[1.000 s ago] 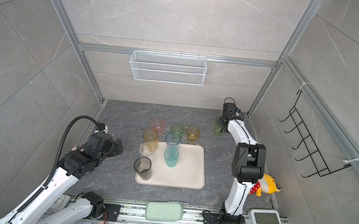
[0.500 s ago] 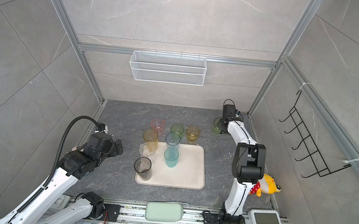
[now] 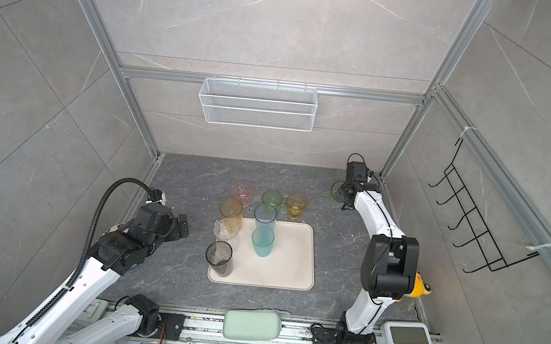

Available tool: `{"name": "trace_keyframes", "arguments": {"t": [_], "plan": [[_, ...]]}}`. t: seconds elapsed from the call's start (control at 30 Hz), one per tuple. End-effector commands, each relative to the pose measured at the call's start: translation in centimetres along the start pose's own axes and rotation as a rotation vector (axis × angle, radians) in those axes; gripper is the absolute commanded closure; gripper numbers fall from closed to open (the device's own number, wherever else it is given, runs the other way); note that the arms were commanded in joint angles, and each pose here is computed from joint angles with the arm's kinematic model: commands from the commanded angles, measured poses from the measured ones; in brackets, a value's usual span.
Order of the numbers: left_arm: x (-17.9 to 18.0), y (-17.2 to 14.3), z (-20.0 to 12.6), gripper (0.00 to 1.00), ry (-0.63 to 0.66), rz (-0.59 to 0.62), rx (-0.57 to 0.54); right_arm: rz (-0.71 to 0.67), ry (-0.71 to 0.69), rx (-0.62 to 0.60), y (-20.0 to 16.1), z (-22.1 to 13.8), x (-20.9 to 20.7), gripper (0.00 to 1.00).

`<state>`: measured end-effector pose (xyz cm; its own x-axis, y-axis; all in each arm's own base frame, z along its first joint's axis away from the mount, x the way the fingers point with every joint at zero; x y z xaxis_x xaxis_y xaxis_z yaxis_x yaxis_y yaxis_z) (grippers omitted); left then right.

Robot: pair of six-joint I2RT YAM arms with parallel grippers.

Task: Place the glasses into the tray
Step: Pick up the glass from the top-right of the table, then place the glass on the tray.

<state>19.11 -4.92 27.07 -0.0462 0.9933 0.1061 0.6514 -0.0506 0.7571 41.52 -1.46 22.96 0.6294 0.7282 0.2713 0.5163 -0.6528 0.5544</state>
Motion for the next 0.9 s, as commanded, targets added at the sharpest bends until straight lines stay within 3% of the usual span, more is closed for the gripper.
{"name": "trace_keyframes", "arguments": {"t": [0.0, 0.87], "plan": [[0.0, 0.6, 0.0, 0.02, 0.000, -0.031, -0.037, -0.024, 0.028, 0.009, -0.3, -2.3, -0.4, 1.00], [-0.4, 0.6, 0.0, 0.02, -0.039, -0.037, -0.038, -0.252, 0.161, 0.121, -5.5, -14.8, -1.2, 1.00]]}}
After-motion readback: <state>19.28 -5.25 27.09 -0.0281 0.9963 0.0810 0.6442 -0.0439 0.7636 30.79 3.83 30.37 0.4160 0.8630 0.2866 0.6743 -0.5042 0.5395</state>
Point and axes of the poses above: each gripper's point midway between its finger pads, its own z axis out along the fingers, its own x axis along the line the jaws close on, y = z × x, the point moved 8 cm from there along -z, back along the fingers, and after that the axes turned 12 degrees about z, right-handed, at the moved point
